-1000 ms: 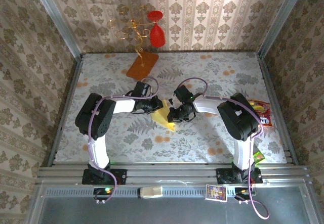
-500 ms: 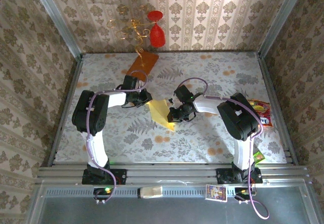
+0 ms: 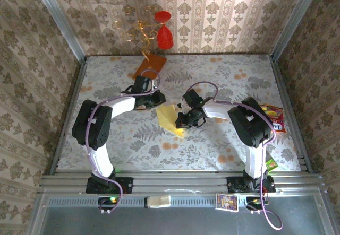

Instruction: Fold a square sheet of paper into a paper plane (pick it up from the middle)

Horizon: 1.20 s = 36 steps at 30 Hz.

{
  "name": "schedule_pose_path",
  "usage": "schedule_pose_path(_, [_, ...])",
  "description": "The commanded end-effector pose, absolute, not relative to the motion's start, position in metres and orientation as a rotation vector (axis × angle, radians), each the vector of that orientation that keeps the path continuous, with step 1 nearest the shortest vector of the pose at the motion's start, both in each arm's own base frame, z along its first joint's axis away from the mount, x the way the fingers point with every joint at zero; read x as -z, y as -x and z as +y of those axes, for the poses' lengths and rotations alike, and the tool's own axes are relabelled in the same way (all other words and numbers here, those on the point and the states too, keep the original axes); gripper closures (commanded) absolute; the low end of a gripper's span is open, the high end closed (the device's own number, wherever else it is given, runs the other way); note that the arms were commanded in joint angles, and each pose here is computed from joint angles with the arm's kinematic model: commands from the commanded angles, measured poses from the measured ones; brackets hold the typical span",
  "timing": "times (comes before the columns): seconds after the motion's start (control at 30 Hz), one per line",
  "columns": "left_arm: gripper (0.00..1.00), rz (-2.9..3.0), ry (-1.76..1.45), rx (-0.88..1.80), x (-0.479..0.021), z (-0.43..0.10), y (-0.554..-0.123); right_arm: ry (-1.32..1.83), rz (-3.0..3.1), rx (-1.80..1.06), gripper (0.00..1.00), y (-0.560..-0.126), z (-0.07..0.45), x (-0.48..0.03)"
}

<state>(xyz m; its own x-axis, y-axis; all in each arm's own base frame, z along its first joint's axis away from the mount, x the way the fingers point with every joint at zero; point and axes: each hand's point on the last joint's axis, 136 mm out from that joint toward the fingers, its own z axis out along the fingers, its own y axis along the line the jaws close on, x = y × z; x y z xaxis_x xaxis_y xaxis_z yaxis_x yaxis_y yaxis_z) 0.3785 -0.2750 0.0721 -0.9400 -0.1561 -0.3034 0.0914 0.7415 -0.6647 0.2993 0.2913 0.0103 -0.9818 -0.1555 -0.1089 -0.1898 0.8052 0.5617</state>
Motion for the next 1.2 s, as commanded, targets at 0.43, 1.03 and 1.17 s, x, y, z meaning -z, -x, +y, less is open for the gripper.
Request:
schedule_pose_path(0.43, [0.89, 2.795, 0.093, 0.892, -0.002, -0.270, -0.350, 0.238, 3.004, -0.854, 0.90, -0.288, 0.280, -0.003])
schedule_pose_path(1.03, [0.90, 2.830, 0.111, 0.840, 0.008, -0.263, -0.345, 0.305, 2.904, -0.953, 0.93, -0.334, 0.324, -0.024])
schedule_pose_path(1.17, [0.90, 2.849, 0.133, 0.812, 0.013, -0.260, -0.344, 0.320, 2.933, -0.941, 0.93, -0.328, 0.322, -0.017])
